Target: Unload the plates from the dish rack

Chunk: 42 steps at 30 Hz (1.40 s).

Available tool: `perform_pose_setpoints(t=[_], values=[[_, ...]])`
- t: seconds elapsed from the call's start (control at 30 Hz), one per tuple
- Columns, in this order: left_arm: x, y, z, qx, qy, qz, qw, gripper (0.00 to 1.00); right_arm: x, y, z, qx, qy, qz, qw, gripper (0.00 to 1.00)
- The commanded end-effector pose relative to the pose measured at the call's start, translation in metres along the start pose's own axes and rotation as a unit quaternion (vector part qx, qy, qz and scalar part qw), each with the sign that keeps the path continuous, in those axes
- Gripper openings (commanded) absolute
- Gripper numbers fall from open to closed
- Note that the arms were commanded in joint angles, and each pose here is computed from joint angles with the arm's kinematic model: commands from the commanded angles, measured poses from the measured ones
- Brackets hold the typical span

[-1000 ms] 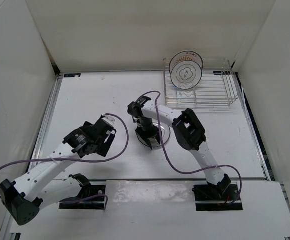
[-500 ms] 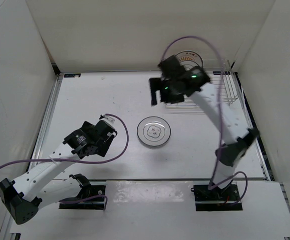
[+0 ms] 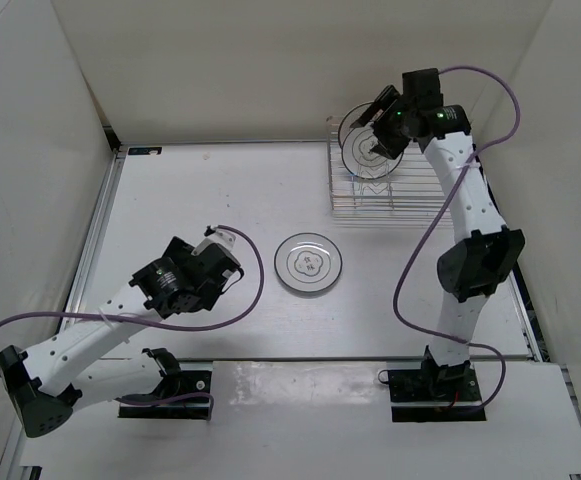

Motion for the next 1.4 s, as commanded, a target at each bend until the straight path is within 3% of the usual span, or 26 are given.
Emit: perform_pose_setpoints(t=[0.0, 0.07, 0.1, 0.4, 0.8, 1.13, 1.23, 1.37], values=[[0.014, 0.007, -0.009, -0.012, 0.032, -0.029, 0.999, 1.0, 0.026, 0.048, 0.012, -0.028, 0.107, 0.128, 0.986, 0.8], [0.014, 0.009, -0.009, -0.012, 0.035, -0.031, 0.999, 1.0, 0.035, 0.066, 0.02, -0.023, 0.132, 0.168, 0.977, 0.78], [0.016, 0.011, -0.009, -0.015, 0.042, -0.032, 0.998, 1.0, 0.02, 0.069, 0.046, -0.013, 0.113, 0.188, 0.975, 0.78], [0.02, 0.023, -0.005, -0.02, 0.081, -0.028, 0.996, 1.0, -0.035, 0.102, 0.106, -0.028, 0.073, 0.347, 0.935, 0.73], [0.034, 0.026, 0.016, 0.015, 0.09, -0.069, 0.993, 1.0, -0.079, 0.121, 0.168, -0.027, 0.061, 0.397, 0.915, 0.71], [0.04, 0.034, 0.04, 0.057, 0.068, -0.093, 0.992, 1.0, -0.09, 0.123, 0.188, -0.021, 0.069, 0.404, 0.912, 0.71], [0.041, 0.037, 0.046, 0.069, 0.065, -0.094, 0.991, 1.0, -0.104, 0.13, 0.187, -0.014, 0.066, 0.416, 0.907, 0.6], [0.042, 0.043, 0.05, 0.069, 0.061, -0.093, 0.991, 1.0, -0.112, 0.114, 0.19, 0.017, 0.056, 0.412, 0.909, 0.56]])
Point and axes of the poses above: each gripper's point midway between its finger pads, its own z axis out along the fingers, its own x axis along the line the jaws close on, y = z × x, the point moved 4 cm from there along -z, back along the fingers, and after that the axes turned 4 degrees about z, right-handed, at the moved point
